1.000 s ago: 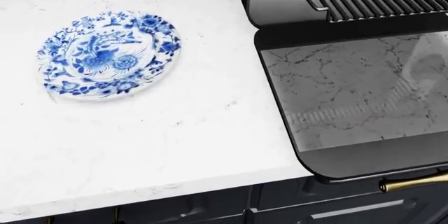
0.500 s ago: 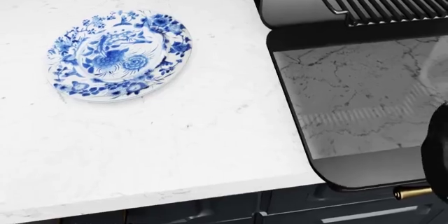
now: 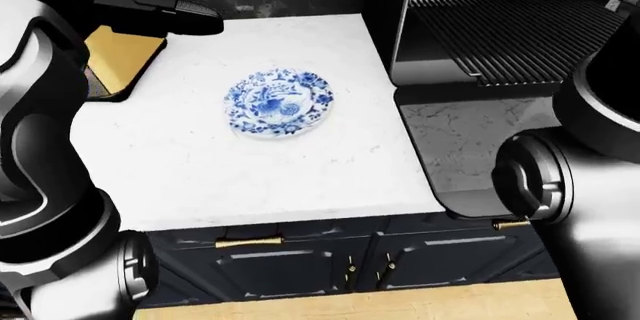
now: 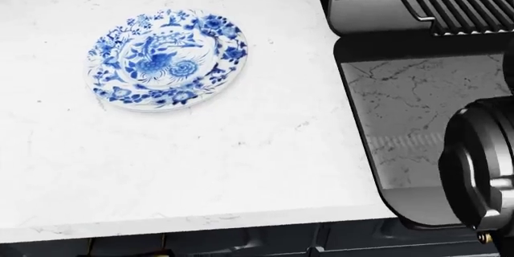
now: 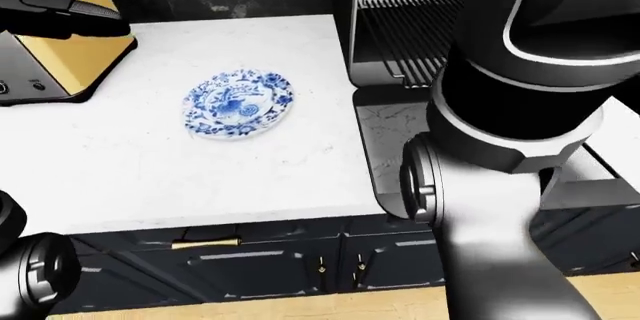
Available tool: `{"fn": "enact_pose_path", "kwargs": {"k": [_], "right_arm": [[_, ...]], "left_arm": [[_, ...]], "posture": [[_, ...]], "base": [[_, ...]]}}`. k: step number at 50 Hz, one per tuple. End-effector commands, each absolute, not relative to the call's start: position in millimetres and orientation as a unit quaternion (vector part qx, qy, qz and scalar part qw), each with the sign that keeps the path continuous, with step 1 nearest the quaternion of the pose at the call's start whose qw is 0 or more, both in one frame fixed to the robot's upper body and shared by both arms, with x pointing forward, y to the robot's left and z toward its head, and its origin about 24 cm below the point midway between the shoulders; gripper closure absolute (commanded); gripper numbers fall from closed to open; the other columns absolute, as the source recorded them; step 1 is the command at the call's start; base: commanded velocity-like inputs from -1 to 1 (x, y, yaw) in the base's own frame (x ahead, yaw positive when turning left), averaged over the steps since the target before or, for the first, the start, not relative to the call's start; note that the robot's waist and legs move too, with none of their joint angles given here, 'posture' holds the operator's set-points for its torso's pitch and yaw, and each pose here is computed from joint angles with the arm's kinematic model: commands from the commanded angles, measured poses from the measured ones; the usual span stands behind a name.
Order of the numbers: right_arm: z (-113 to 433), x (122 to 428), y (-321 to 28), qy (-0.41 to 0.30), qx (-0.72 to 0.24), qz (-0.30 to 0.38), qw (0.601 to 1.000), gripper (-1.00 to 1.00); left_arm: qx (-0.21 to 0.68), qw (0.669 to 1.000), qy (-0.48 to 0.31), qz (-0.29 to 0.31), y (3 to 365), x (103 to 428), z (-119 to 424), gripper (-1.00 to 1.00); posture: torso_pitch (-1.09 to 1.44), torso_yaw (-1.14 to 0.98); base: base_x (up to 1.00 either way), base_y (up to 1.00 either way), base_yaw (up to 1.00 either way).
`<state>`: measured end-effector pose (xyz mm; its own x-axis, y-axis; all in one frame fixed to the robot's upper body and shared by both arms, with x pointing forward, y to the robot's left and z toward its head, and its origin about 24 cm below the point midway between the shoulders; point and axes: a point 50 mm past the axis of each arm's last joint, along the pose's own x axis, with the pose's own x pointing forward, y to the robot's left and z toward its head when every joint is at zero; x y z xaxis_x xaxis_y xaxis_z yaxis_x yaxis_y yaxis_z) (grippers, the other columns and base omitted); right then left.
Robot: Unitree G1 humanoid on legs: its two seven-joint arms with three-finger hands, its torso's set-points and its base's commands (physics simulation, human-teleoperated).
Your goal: Pick the scone from the rack and place it on the plate on the counter.
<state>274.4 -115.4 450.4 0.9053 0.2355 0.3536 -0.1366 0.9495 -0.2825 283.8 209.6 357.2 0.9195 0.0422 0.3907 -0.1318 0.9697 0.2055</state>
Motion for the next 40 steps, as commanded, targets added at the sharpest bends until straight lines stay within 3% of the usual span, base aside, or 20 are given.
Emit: {"fn": "enact_pose_path", "kwargs": {"k": [1,21,40], "right_arm": [[465,264,-114,-0.235,-0.125,0.093,0.959,1.00],[470,284,-92,-0.241,-0.117,0.124,0.955,1.00],[453,355,-86,-0.193,-0.147,0.094,0.966,1.00]], "left_arm": [[0.117,0.963,-0.236,0.054,211,274,371,-1.00],[0.120,0.963,-0.235,0.060,214,270,374,-1.00],[0.124,0.963,-0.231,0.064,217,267,372,-1.00]], "posture": [[0.00,0.26],[0.00,0.36],[0.00,0.46]], "base": [[0.00,0.00,0.00],[0.00,0.00,0.00],[0.00,0.00,0.00]]}}
